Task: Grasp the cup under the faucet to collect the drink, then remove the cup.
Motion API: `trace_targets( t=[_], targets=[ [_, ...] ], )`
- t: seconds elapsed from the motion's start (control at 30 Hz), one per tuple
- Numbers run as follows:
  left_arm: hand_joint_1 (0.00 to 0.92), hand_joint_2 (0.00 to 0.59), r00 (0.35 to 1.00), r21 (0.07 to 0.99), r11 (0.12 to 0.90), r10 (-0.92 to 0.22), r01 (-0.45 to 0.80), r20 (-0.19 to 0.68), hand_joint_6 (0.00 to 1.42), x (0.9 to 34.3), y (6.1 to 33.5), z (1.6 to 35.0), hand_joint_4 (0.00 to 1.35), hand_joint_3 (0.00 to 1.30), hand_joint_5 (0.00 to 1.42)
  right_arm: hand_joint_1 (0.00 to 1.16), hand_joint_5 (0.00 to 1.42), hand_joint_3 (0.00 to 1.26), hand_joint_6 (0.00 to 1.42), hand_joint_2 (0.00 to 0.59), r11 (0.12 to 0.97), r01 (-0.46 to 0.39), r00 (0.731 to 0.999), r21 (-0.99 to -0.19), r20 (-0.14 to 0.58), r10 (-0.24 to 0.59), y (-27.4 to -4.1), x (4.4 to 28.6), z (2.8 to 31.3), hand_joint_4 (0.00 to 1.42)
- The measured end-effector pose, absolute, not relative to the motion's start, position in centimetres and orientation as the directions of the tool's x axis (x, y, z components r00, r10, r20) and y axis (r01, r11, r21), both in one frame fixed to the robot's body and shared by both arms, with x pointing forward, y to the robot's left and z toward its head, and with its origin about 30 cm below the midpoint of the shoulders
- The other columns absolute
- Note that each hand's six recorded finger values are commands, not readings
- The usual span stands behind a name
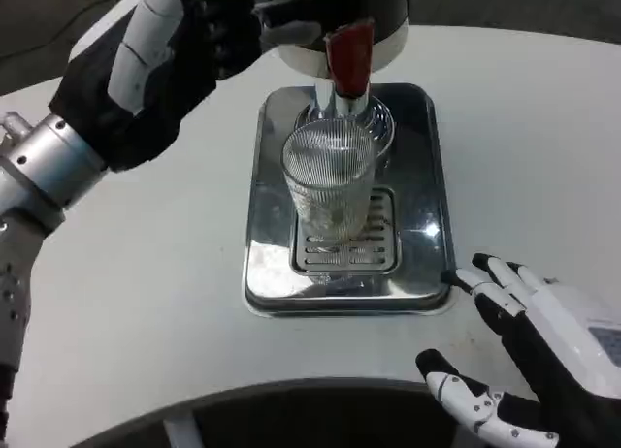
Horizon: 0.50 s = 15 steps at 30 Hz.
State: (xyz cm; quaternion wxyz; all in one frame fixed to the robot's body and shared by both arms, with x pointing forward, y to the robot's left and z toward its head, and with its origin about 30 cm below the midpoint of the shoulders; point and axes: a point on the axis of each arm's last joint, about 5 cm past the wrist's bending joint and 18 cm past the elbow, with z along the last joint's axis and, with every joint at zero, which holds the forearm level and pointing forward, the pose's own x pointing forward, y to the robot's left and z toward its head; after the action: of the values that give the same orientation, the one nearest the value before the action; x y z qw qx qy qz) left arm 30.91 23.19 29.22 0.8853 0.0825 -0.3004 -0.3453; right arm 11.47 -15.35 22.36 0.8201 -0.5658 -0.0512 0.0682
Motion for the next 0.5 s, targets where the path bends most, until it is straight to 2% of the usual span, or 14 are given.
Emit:
trace_targets(
  t=[0.17, 0.5],
  targets=[
    [0.0, 0.128, 0.56, 0.353, 0.712, -0.698, 0.607, 0.446, 0.13, 31.6, 22.5, 30.4, 0.04, 0.1, 0.16, 0.19, 0.0, 0.12, 0.0, 0.4, 0.351, -0.054, 0.986, -0.935, 0.007, 0.169, -15.3, 11.5, 22.3, 0.0],
    [0.0, 0.122, 0.576, 0.366, 0.661, -0.75, 0.655, 0.325, 0.12, 33.5, 21.7, 31.3, 0.04, 0.1, 0.15, 0.19, 0.0, 0.12, 0.0, 0.4, 0.354, -0.061, 0.987, -0.933, -0.003, 0.163, -15.4, 11.4, 22.2, 0.0]
  ],
)
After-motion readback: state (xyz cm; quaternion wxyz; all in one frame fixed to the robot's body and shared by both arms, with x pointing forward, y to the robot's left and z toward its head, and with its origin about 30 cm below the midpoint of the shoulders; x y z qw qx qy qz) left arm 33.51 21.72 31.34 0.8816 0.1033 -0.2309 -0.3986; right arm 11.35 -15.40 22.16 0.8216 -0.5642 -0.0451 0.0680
